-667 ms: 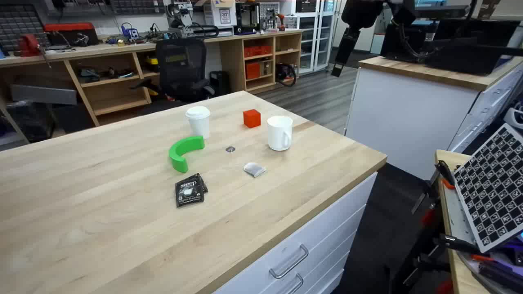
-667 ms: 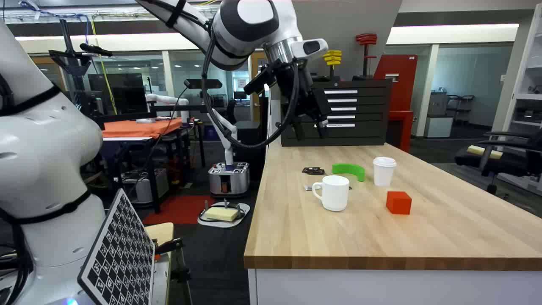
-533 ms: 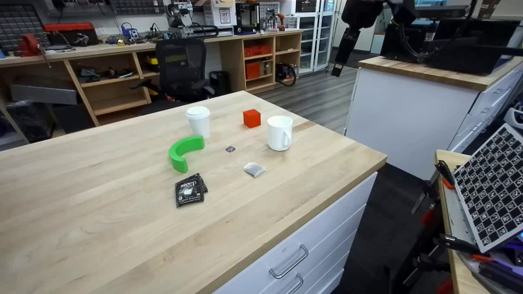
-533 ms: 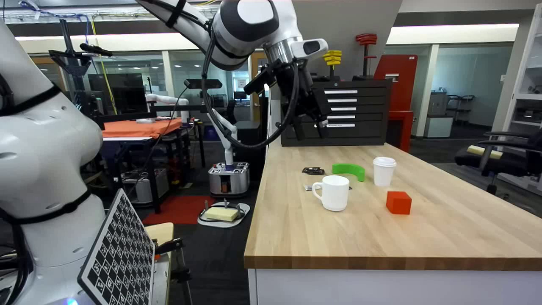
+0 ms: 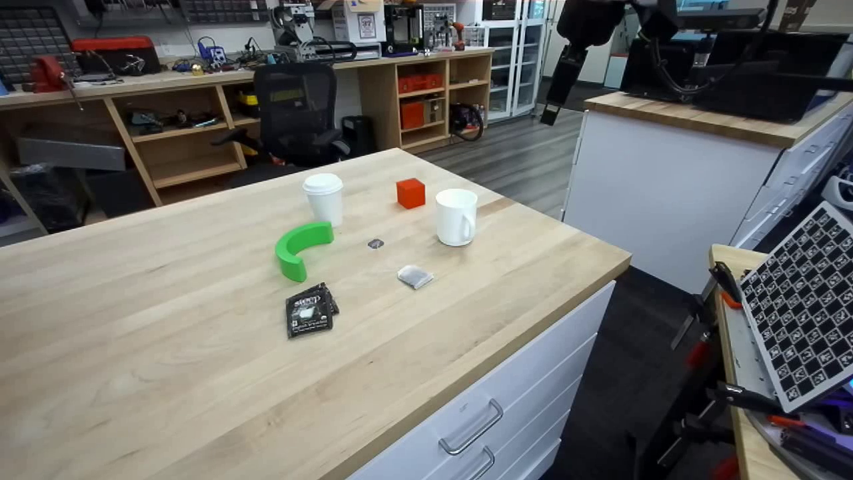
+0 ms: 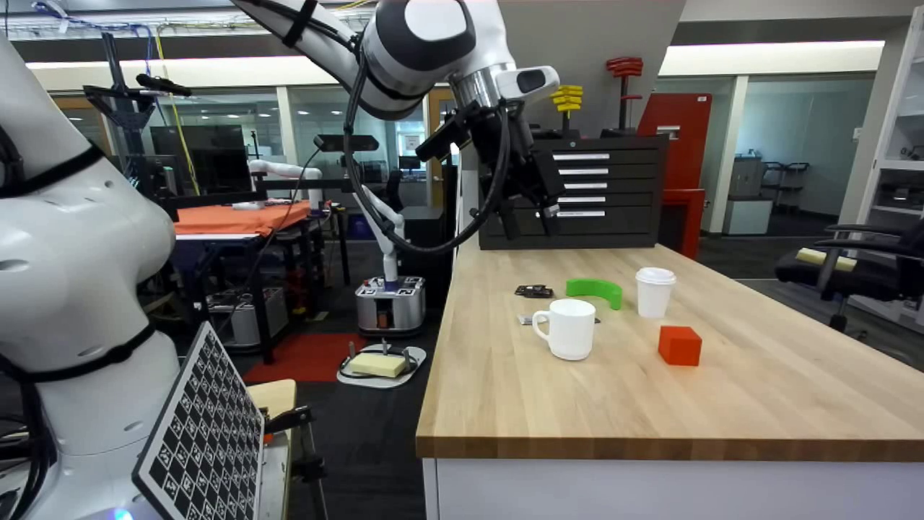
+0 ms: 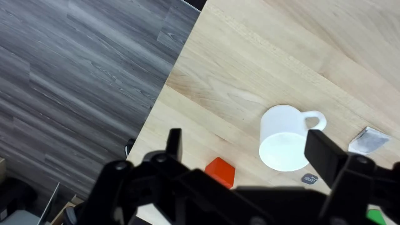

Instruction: Pick the teabag and put it in the cup

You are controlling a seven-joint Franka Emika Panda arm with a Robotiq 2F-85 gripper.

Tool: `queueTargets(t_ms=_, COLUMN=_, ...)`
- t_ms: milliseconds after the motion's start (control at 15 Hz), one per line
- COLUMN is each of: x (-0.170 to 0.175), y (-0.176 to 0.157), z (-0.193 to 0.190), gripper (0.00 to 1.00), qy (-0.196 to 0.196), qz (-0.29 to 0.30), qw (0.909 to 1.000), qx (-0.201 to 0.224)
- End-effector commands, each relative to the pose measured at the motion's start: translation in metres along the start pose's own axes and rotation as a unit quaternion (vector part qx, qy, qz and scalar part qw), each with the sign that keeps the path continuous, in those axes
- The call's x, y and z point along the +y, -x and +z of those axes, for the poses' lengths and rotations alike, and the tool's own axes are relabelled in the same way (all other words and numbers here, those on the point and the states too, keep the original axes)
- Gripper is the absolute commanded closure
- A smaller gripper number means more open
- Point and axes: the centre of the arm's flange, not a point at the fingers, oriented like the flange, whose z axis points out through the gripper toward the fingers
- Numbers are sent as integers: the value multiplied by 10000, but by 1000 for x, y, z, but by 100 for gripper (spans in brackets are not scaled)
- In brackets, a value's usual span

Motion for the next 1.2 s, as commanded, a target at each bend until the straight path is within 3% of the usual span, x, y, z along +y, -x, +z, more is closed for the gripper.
queueTargets(t_ms=0, x=0, y=0, z=0, gripper=0, qy=0, qz=0, qw=10000, qx=0)
queueTargets(t_ms=667, x=-4, y=0, z=1, gripper=0, qy=-60, qz=-71, qw=10000, qx=-26)
queueTargets(t_ms=1133, x=-98, y=-8, z=30, gripper=0, qy=-589, qz=-1216, qw=9908, qx=-14)
